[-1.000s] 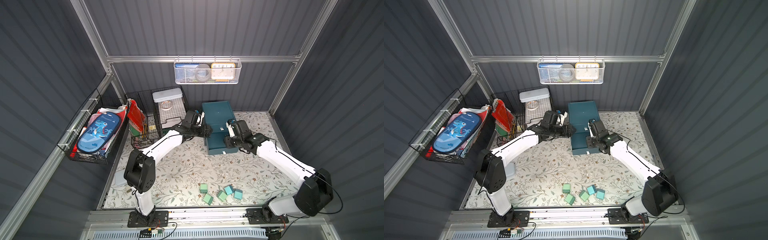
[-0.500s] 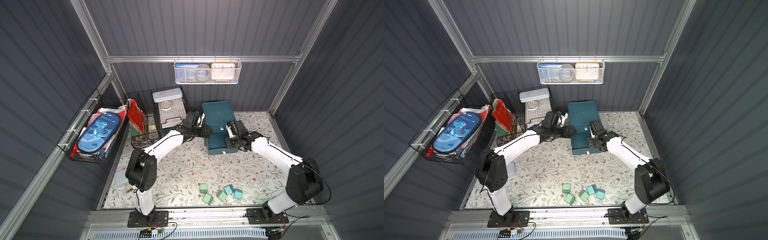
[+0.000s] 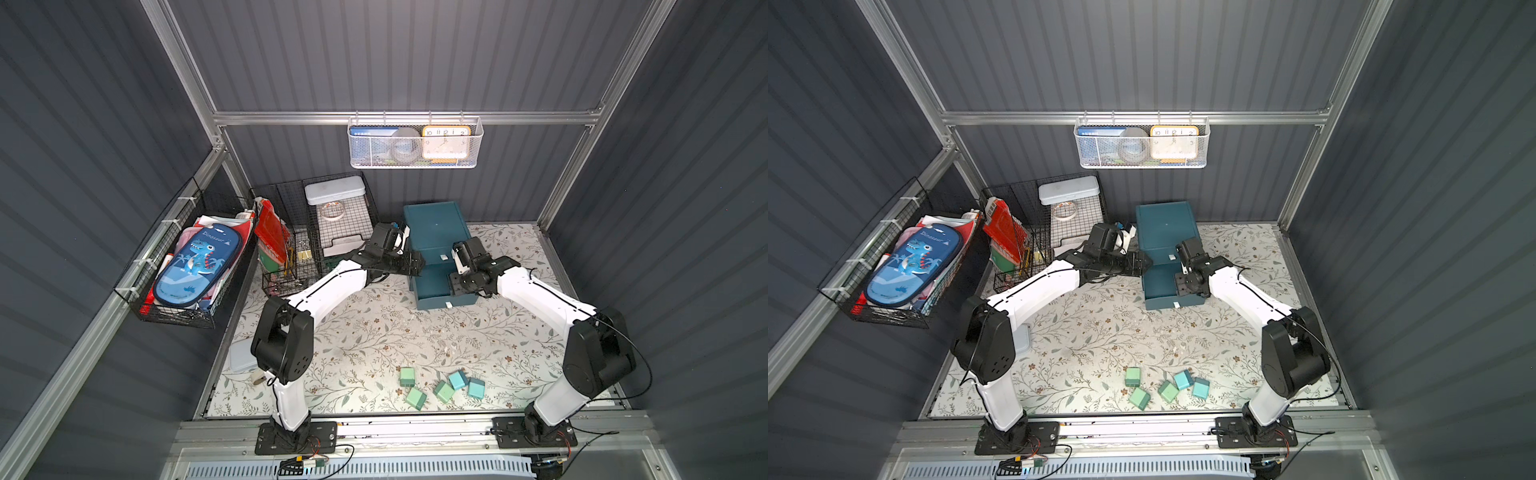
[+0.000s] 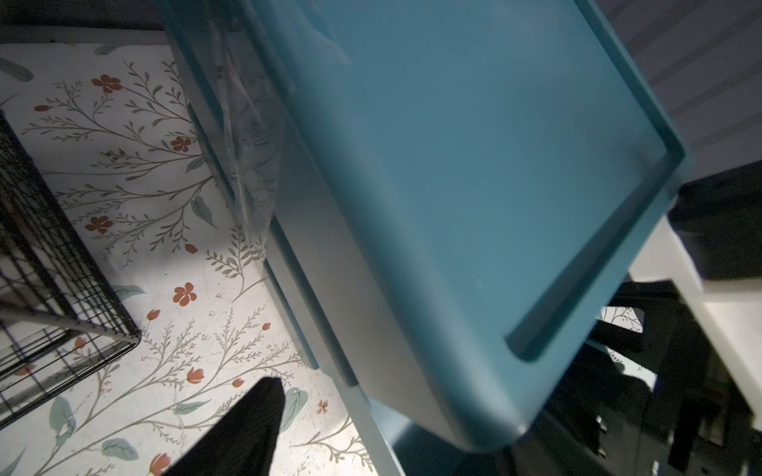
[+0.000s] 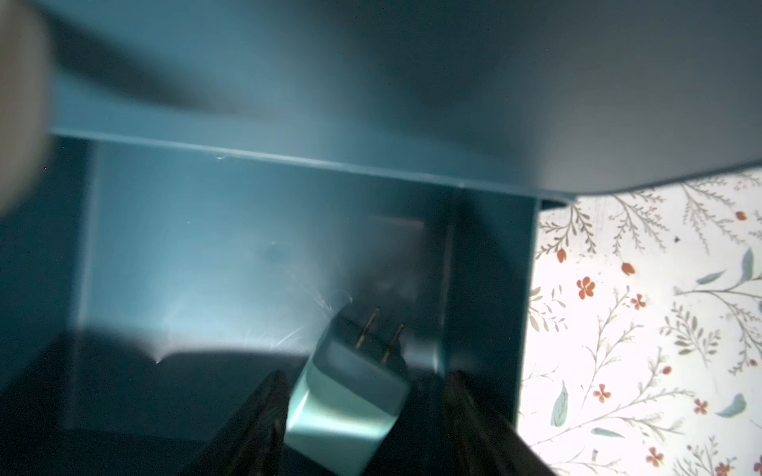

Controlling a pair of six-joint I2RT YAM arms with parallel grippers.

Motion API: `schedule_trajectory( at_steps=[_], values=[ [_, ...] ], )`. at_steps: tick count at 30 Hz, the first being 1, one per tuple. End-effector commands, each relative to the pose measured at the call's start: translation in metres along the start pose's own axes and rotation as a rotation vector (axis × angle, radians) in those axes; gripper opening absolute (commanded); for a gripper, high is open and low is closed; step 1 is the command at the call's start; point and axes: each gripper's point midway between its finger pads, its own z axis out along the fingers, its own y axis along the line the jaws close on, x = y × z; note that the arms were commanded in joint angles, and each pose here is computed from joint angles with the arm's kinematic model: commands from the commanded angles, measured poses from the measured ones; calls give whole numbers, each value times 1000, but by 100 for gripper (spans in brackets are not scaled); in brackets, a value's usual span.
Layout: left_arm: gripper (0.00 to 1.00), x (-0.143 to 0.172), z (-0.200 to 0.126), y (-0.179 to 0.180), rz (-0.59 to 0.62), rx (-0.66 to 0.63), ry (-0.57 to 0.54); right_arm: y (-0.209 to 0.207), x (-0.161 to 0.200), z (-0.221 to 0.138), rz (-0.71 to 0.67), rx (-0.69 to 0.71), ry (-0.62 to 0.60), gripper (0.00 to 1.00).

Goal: Place the plugs into the drawer by color
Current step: Place the plug in the drawer.

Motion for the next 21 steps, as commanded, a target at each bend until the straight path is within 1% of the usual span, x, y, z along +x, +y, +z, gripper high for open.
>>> schedule_trajectory(
  at_steps=[1, 2, 3, 5, 6, 10, 12, 14, 15, 17, 18, 21],
  values=[
    [82, -8, -4, -8, 30, 20, -12, 3, -25, -31, 14, -47, -57, 65],
    [82, -8, -4, -7, 29, 19, -12, 9, -24, -46, 19, -88, -57, 65],
    [82, -7, -3, -7, 29, 18, -10, 12, -19, -60, 19, -99, -67, 63],
    [82, -8, -3, -7, 31, 18, -11, 17, 0, -84, -1, -85, -107, 62],
    [82, -7, -3, -7, 30, 17, -10, 21, 16, -92, -5, -92, -119, 60],
    [82, -7, -2, -6, 35, 15, -11, 34, 86, -109, 26, -120, -129, 45],
    [82, -9, -2, -6, 36, 15, -16, 39, 126, -108, 50, -135, -76, 34],
    [82, -8, 0, -6, 33, 15, -15, 44, 157, -105, 69, -158, -24, 26],
    [82, -8, 0, -6, 33, 15, -17, 49, 172, -103, 68, -177, 3, 23],
    [82, -7, 1, -4, 32, 11, -14, 62, 189, -100, 47, -199, 6, 21],
    [82, -7, 1, -4, 34, 10, -13, 68, 197, -98, 49, -216, 29, 20],
    [82, -6, 0, -4, 33, 8, -10, 83, 228, -87, 65, -235, 155, 14]
  ],
)
